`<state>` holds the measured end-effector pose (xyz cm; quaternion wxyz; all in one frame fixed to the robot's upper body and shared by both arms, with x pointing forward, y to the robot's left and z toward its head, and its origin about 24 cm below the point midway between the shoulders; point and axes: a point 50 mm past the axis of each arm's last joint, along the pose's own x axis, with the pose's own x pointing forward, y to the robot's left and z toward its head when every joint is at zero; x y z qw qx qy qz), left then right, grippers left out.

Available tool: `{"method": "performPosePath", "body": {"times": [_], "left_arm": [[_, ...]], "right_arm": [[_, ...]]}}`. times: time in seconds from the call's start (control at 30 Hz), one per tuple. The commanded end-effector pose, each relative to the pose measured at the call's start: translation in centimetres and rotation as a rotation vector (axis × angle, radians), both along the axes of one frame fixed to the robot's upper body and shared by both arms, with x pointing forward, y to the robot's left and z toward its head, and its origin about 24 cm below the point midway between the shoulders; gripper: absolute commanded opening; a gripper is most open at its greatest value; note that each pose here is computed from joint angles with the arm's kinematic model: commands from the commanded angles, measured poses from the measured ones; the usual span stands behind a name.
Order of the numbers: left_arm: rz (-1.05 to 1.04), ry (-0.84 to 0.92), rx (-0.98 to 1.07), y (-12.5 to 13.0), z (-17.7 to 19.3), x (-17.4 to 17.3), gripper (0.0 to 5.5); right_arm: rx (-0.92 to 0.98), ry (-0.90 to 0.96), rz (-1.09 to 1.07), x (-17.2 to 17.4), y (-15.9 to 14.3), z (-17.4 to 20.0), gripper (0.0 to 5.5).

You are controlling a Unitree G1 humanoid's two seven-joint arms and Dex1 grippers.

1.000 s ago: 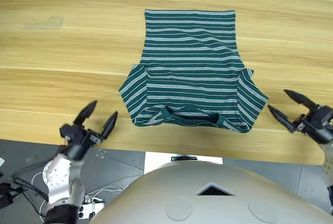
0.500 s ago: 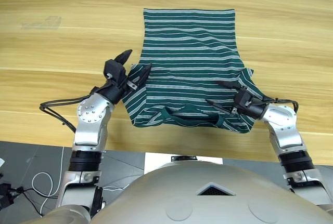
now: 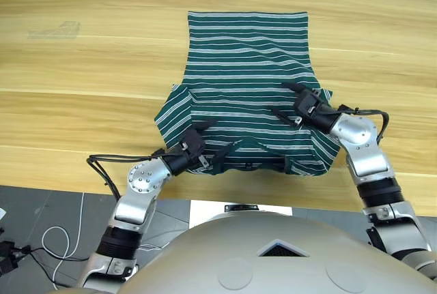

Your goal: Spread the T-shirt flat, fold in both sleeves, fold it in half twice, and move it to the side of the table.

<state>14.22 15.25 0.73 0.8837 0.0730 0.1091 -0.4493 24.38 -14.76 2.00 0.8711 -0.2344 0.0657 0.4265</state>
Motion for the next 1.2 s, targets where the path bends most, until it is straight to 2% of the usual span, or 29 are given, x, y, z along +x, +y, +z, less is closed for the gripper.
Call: {"method": "performPosePath", "body": {"times": [0.03,0.33,0.57,0.63,0.77,0.9,1.03,1.2], "left_arm": [[-0.044,-0.022,0.018,0.0,0.4,-0.5,3.63],[-0.075,-0.045,0.064,1.8,0.7,-2.2,3.63],[-0.028,-0.001,0.034,1.9,0.0,-4.2,3.63],[0.017,-0.027,0.013,2.2,0.5,-3.3,3.63],[0.389,-0.156,-0.177,3.7,3.1,1.8,3.63],[0.490,-0.175,-0.349,2.9,4.8,4.1,3.63],[0.569,-0.007,-0.287,2.2,2.5,5.6,3.63],[0.698,0.192,-0.198,2.5,-0.7,5.2,3.63]], "right_arm": [[-0.013,0.025,-0.028,0.5,0.7,-0.6,3.21],[-0.071,0.080,-0.182,1.4,0.3,-2.5,3.21],[-0.045,0.081,-0.258,2.0,0.3,-2.6,3.21],[-0.031,0.082,-0.255,1.7,0.6,-2.6,3.21],[-0.009,0.091,-0.230,0.9,1.3,-2.8,3.21],[-0.014,0.105,-0.228,0.2,1.5,-3.3,3.21],[-0.006,0.101,-0.228,0.0,1.7,-3.3,3.21],[-0.002,0.093,-0.238,0.0,1.5,-3.2,3.21]]}}
